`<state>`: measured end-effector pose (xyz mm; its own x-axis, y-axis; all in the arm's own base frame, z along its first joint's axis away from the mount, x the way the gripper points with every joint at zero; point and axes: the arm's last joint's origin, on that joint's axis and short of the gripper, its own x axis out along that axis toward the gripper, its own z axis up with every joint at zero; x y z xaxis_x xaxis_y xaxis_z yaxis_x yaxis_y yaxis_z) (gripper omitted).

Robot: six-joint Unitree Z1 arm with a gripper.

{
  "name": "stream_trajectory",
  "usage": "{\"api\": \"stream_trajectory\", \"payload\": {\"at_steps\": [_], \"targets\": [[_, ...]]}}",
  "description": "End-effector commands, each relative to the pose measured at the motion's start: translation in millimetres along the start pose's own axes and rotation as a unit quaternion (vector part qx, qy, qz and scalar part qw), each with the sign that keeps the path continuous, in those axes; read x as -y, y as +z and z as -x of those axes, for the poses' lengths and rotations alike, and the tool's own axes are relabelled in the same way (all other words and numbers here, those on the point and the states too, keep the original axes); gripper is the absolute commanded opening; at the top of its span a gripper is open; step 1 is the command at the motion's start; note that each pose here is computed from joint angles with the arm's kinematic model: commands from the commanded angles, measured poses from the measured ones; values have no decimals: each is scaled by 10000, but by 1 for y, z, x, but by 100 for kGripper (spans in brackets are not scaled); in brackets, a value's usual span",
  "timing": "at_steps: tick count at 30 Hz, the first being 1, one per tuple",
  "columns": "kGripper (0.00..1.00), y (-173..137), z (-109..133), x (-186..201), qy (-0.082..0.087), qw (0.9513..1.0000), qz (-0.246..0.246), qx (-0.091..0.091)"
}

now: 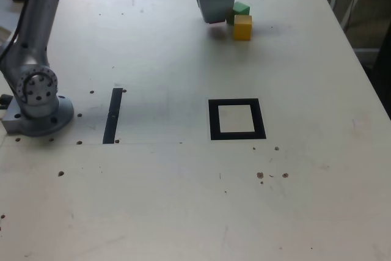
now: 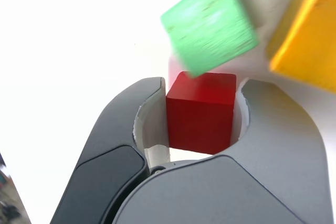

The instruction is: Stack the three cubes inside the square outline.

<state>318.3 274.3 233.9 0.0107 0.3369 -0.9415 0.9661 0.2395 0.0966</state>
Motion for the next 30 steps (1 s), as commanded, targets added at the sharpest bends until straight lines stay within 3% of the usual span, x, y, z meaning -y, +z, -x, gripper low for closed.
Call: {"api": "stream_trajectory", "payload": {"at_steps": [1, 6, 9, 15, 19, 21, 26, 28, 30], "targets": [[28, -6, 15, 3, 114, 9998, 168, -93], [28, -9, 41, 13, 182, 9970, 729, -209], [28, -6, 56, 22, 224, 9915, 1240, -330], [28, 18, 77, 49, 185, 9723, 2247, -613], [28, 44, 94, 76, 223, 9578, 2790, -655], [28, 59, 99, 85, 100, 9515, 3011, -618], [28, 99, 106, 103, -478, 9295, 3597, -660], [28, 112, 112, 113, -576, 9224, 3753, -705], [28, 124, 119, 122, -572, 9184, 3848, -724]]}}
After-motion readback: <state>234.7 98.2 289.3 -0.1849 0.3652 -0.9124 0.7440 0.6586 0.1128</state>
